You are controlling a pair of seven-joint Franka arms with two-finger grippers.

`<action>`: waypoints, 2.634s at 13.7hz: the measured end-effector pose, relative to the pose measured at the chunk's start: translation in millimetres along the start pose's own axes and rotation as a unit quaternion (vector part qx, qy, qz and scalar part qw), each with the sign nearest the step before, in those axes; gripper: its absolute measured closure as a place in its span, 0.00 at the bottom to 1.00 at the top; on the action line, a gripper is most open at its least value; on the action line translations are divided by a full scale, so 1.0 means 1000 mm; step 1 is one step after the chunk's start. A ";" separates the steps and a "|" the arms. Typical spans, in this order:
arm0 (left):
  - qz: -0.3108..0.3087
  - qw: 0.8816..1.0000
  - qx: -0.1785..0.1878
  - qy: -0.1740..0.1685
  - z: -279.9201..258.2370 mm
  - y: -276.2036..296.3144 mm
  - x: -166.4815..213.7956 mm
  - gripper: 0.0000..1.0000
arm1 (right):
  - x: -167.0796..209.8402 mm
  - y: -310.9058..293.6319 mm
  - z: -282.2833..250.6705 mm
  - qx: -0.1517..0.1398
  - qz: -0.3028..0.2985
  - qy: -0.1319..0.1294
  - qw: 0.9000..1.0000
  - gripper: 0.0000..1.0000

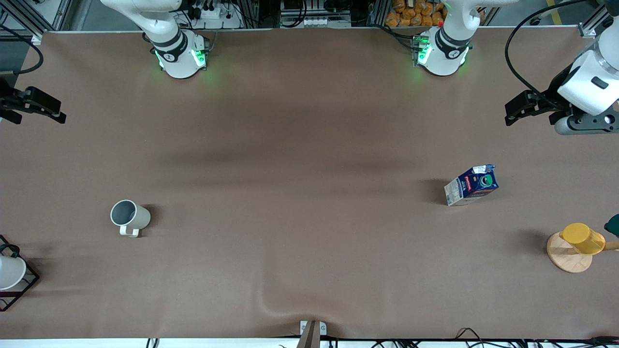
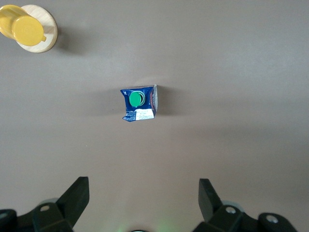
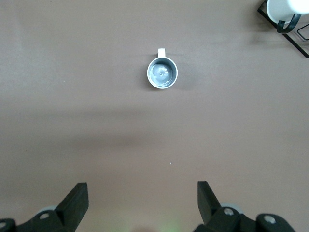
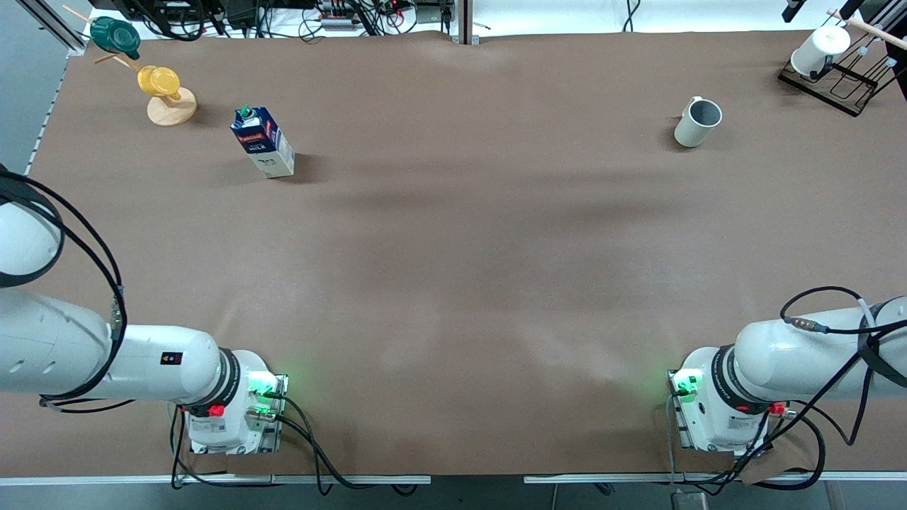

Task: Place milk next to cup
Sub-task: 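Reach the left gripper down to the blue milk carton, then grasp the milk carton with the left gripper while the right gripper reaches the mug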

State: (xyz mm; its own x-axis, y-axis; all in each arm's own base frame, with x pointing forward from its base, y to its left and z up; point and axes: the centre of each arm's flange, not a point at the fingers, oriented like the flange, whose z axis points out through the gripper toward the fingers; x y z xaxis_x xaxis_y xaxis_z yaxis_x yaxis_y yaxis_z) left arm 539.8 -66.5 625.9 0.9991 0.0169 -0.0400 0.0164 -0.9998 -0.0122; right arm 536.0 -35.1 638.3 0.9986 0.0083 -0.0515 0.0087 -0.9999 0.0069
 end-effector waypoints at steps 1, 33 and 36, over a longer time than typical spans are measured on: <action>0.000 1.000 0.000 0.000 0.000 0.000 0.000 0.00 | 0.001 0.000 0.001 0.000 0.000 -0.001 1.000 0.00; -0.037 0.994 -0.007 -0.099 0.271 -0.039 0.077 0.00 | 0.157 -0.040 0.368 0.003 -0.038 -0.090 0.995 0.00; -0.036 0.994 -0.007 -0.105 0.277 -0.039 0.078 0.00 | 0.157 -0.034 0.376 0.002 -0.034 -0.096 0.995 0.00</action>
State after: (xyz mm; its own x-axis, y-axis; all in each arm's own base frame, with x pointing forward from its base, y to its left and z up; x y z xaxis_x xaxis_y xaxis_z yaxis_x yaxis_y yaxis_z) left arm 605.8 -22.9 346.3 0.9649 0.0899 -0.2466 0.0905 -0.9959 -0.0093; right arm 673.0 -2.3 254.1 0.9674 0.0748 -0.2419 0.0751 -0.9971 -0.0078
